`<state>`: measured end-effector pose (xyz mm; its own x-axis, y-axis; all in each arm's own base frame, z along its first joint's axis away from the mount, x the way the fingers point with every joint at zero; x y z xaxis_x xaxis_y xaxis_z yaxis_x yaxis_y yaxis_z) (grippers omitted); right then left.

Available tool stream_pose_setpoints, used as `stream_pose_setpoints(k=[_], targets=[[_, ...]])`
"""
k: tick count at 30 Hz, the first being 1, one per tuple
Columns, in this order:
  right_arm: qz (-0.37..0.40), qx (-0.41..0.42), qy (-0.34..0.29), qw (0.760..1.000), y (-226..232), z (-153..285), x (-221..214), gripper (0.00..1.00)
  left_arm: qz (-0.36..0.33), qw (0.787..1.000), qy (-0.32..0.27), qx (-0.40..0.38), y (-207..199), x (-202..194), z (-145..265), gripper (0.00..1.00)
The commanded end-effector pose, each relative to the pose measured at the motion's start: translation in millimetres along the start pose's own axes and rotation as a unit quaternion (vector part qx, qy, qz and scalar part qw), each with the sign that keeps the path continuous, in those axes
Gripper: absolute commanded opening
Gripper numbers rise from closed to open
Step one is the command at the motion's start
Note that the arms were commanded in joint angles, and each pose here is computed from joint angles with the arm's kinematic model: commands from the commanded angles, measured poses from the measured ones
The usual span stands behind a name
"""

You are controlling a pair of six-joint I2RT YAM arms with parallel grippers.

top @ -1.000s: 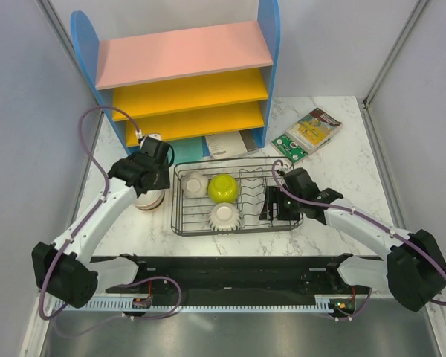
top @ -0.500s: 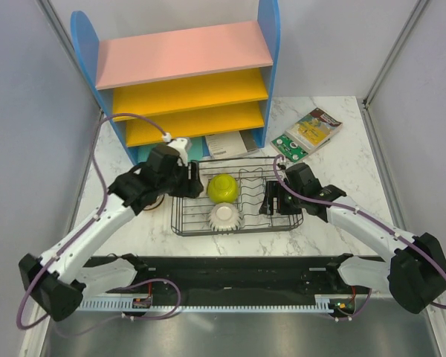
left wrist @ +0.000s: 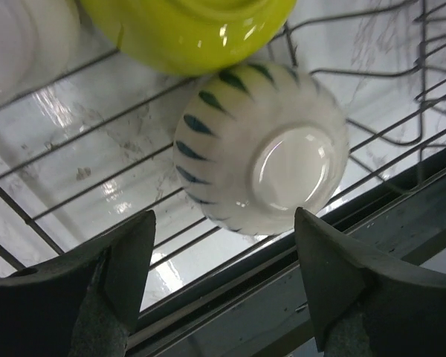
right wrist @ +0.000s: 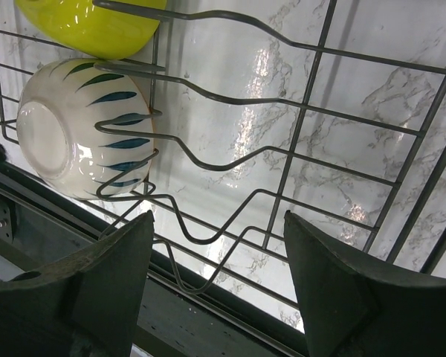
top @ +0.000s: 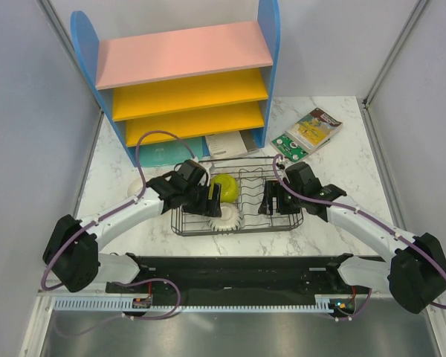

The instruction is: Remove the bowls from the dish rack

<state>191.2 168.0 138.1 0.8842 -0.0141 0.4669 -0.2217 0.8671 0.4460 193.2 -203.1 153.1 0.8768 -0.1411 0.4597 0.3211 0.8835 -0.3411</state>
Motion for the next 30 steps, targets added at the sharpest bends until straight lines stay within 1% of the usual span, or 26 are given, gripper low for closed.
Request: stream_pose_setpoints(k=[1,5,10,14,16,17,18,19,21,26,30], targets=[[-0.004,0.016,-0.009,1.000,3.5,0.0,2.0,0.78,0.025,0.999,0.004,-0.044,-4.5,-15.1,-1.8,0.85],[-0.004,0.016,-0.008,1.000,3.7,0.0,2.0,0.78,0.033,0.998,0.028,-0.035,1.4,-23.7,-17.4,0.86],[-0.002,0.015,-0.011,1.000,4.0,1.3,3.2,0.78,0.049,0.998,0.022,-0.039,3.8,-19.4,-27.4,0.90],[-0.003,0.011,-0.008,1.000,1.3,-0.2,0.0,0.79,0.072,0.995,0.021,-0.072,5.5,-16.2,-32.0,0.90],[-0.003,0.010,-0.007,1.000,1.3,-0.3,0.1,0.78,0.088,0.992,0.028,-0.083,10.2,-23.7,-34.7,0.90],[-0.002,0.010,-0.007,1.000,1.0,-0.3,0.2,0.78,0.098,0.990,0.027,-0.097,11.8,-23.7,-33.7,0.90],[-0.003,0.009,-0.007,1.000,0.8,-0.5,-0.3,0.78,0.101,0.989,0.011,-0.111,11.1,-20.4,-31.8,0.90],[-0.003,0.008,-0.006,1.000,0.2,-1.0,-0.8,0.78,0.113,0.987,0.015,-0.117,14.7,-27.8,-32.9,0.90],[-0.004,0.007,-0.002,1.000,-0.6,-2.0,-2.1,0.78,0.127,0.982,0.005,-0.140,16.2,-26.4,-28.7,0.90],[-0.006,0.008,-0.001,1.000,-0.2,-3.6,-1.2,0.78,0.133,0.980,0.017,-0.146,20.3,-36.5,-29.2,0.90],[-0.005,0.009,-0.003,1.000,0.1,-3.0,-1.4,0.78,0.131,0.980,0.012,-0.146,20.5,-34.2,-27.7,0.90]])
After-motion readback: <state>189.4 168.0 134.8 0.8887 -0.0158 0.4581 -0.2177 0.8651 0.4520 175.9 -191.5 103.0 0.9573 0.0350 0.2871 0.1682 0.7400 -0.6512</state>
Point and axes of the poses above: each gripper's point midway between its finger pads, its own z axis back along the fingers, its own y axis along the line the jaws close on, x = y × z, the point moved 6 cm from there along z, back along the fingers
